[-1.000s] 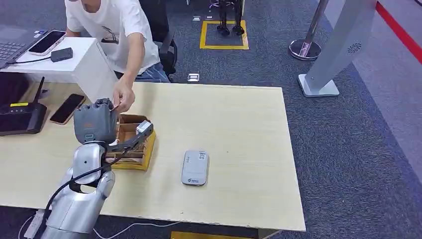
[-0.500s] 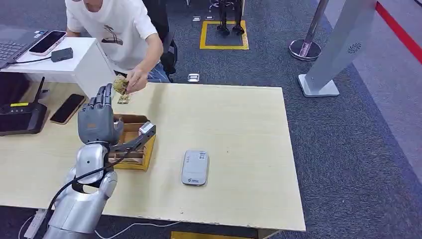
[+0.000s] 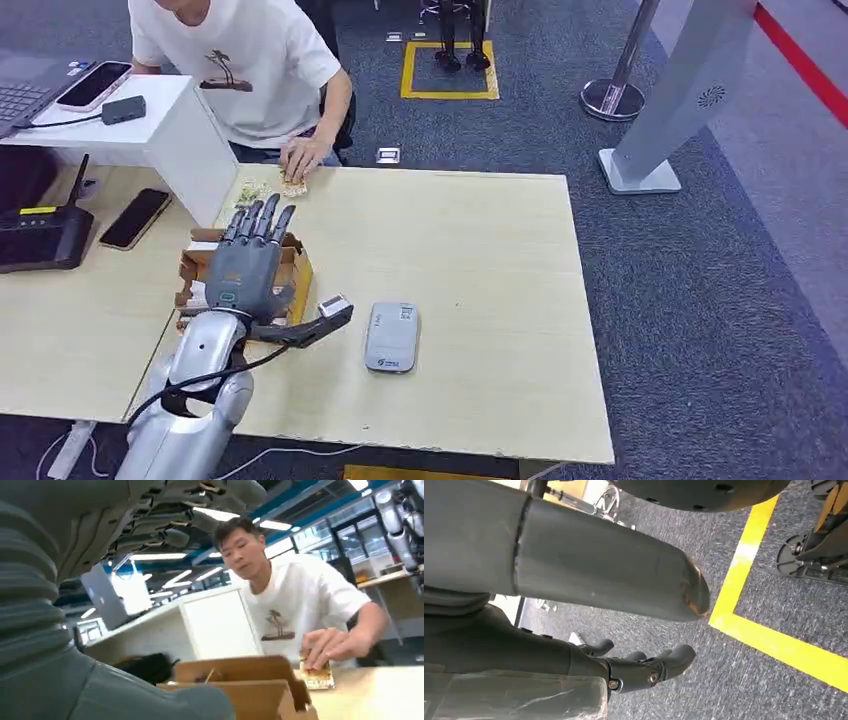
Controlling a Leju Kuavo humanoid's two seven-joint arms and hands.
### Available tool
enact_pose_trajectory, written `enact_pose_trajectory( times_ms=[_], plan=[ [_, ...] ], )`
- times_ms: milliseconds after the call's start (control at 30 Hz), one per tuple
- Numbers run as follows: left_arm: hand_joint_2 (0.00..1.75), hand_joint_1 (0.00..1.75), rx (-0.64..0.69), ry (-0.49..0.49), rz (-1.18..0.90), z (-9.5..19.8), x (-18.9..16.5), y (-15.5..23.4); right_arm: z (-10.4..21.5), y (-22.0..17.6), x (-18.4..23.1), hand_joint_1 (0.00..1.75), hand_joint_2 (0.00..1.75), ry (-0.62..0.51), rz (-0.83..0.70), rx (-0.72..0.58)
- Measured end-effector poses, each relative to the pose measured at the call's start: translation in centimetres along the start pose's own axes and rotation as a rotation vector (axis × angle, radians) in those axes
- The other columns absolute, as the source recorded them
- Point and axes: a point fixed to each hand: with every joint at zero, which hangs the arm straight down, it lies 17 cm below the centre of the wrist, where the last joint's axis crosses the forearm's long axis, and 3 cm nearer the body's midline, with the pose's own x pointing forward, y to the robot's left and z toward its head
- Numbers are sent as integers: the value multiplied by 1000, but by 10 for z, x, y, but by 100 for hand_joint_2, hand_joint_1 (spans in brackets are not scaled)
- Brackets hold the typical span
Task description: Pass the card to the sensor for recognition and then transmit it.
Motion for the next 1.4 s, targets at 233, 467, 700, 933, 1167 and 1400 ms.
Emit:
enact_pose_trajectory(
  times_ms=[233, 467, 700, 933, 1167, 1400],
  plan=[
    [175, 0, -2, -30, 33, 12, 18, 3, 0, -2, 0, 0, 0, 0, -18, -3],
    [175, 0, -6, -46, 47, 18, 26, 3, -1, -3, -2, 0, 0, 4, -35, -5],
    [175, 0, -6, -46, 47, 18, 26, 3, -1, -3, -2, 0, 0, 4, -35, -5],
    [175, 0, -30, -49, 51, 24, 31, -3, -1, -4, -2, 0, 0, 5, -39, -5],
    [175, 0, -142, -18, 25, 51, 23, -33, -1, -4, -3, 0, 0, 12, -70, -3],
    [175, 0, -180, 7, 0, 68, 11, -51, -1, -5, -4, 0, 0, 14, -71, -5]
  ],
)
